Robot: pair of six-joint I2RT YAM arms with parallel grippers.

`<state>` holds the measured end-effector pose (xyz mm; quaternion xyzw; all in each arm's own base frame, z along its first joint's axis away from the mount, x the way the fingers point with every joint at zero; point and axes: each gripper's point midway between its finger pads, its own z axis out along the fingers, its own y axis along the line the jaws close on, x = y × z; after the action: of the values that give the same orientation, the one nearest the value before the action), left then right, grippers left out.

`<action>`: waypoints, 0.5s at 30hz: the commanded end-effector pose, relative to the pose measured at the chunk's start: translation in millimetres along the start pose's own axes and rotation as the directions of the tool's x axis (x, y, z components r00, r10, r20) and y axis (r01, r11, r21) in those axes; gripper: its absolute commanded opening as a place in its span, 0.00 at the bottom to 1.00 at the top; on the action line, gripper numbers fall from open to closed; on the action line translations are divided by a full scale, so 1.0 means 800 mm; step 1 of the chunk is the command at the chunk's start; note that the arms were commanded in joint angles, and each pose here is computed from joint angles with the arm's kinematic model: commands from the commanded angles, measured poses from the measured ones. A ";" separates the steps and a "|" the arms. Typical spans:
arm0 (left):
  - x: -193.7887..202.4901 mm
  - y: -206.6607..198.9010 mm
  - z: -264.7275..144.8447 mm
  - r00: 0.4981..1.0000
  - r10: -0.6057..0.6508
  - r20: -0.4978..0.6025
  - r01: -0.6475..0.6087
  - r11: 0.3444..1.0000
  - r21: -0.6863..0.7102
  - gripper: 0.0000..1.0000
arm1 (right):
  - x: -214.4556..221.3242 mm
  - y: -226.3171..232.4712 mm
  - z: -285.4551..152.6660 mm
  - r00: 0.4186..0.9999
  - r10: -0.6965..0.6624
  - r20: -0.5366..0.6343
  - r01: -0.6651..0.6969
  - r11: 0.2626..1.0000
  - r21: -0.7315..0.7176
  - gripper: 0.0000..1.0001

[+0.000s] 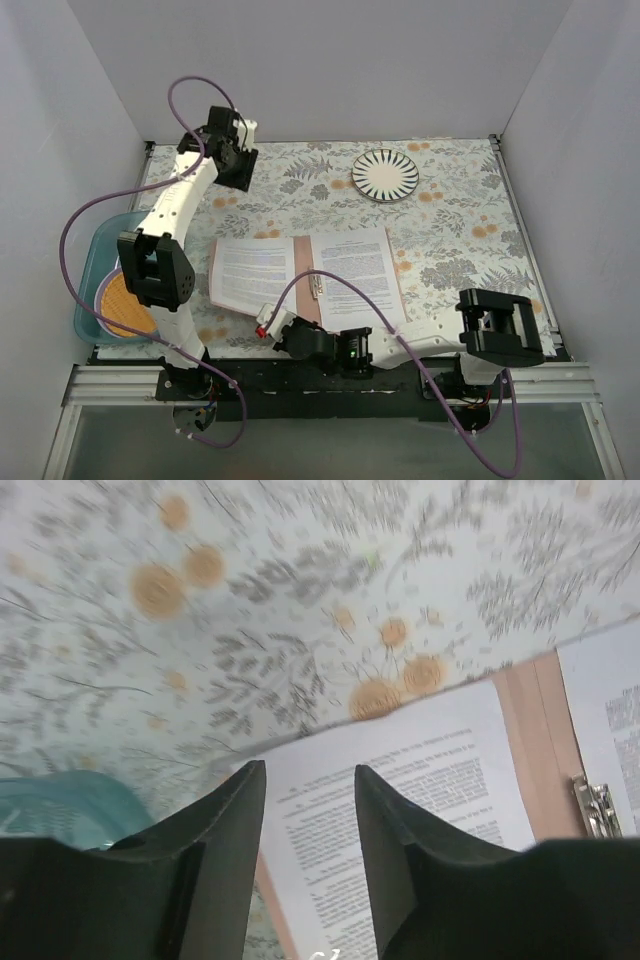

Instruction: Put the files into the folder

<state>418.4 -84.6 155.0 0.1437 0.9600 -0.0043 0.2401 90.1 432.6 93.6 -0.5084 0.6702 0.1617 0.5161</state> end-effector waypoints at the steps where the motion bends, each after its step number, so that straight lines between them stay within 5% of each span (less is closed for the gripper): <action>1: -0.066 0.050 -0.111 0.978 -0.023 0.206 0.053 0.989 -0.140 0.43 | 0.006 -0.031 -0.030 0.992 0.128 0.011 -0.128 0.988 0.090 0.01; 6: -0.122 0.123 -0.206 0.873 -0.105 0.476 0.237 0.945 -0.226 0.69 | 0.011 -0.041 -0.053 0.975 0.221 0.030 -0.223 0.971 0.082 0.01; 9: -0.113 0.145 -0.233 0.810 -0.183 0.557 0.333 0.925 -0.180 0.83 | -0.009 -0.044 -0.070 0.942 0.313 0.119 -0.318 0.947 0.031 0.01; 15: -0.065 0.150 -0.222 0.779 -0.319 0.540 0.405 0.913 -0.046 0.90 | -0.100 -0.018 -0.058 0.936 0.277 0.219 -0.226 0.946 -0.230 0.01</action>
<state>427.8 38.4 343.5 -0.0541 0.8692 0.0467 0.4893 92.0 376.9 118.7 -0.4295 0.7048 0.2309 0.5152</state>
